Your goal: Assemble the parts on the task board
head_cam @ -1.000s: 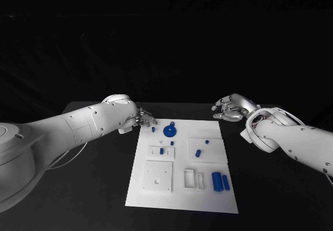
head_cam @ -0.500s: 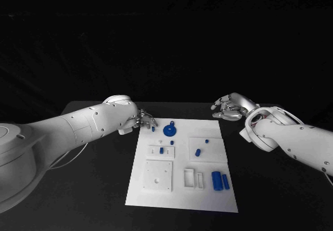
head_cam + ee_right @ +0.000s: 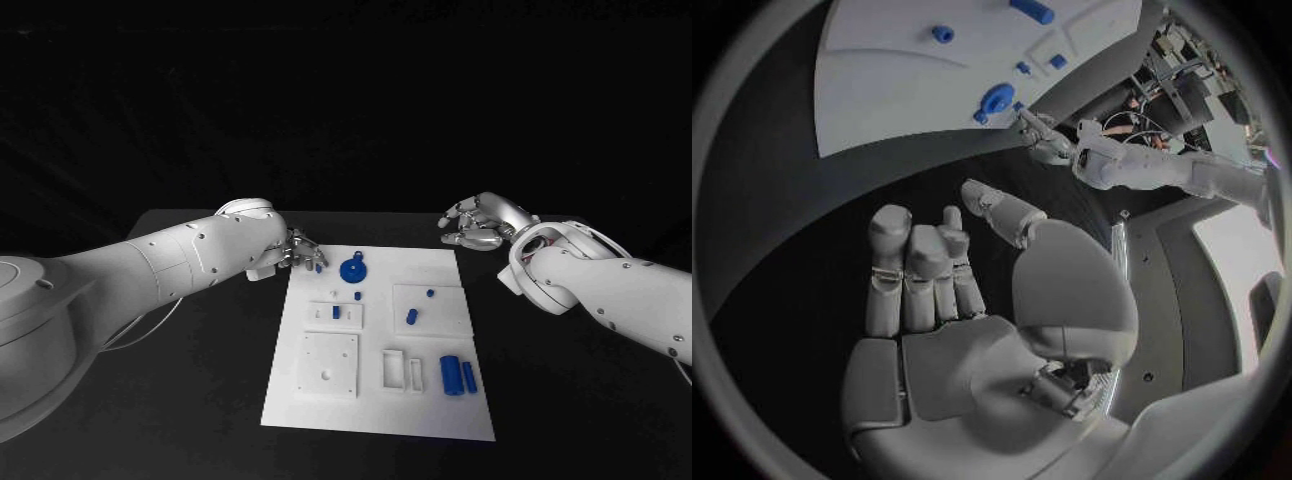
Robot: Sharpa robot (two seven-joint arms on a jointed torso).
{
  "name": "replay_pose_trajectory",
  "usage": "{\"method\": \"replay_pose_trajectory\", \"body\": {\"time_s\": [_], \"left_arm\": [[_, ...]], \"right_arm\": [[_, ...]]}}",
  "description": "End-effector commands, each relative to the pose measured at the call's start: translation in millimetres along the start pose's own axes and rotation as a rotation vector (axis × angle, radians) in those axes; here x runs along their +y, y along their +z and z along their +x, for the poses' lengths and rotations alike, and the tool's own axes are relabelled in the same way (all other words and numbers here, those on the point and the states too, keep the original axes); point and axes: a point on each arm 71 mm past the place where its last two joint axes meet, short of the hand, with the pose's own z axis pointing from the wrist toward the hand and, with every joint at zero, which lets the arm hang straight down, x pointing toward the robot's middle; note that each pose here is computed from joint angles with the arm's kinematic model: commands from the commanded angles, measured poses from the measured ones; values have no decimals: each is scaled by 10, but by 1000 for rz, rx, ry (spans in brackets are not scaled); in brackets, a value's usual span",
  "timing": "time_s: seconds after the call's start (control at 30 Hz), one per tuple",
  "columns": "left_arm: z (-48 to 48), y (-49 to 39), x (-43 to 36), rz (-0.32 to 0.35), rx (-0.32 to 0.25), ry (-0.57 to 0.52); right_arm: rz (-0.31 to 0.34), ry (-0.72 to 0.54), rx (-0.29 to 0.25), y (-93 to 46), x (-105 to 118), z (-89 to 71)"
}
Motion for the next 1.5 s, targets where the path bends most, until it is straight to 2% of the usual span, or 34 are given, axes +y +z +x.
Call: {"method": "replay_pose_trajectory", "body": {"time_s": [0.03,1.13,1.5], "left_arm": [[18,2,-15,19,19,-1],[51,23,-33,40,45,-58],[52,27,8,32,35,-70]], "right_arm": [[-13,-10,7,2,15,6],[-13,-11,10,12,22,16],[-12,-12,11,12,18,15]]}}
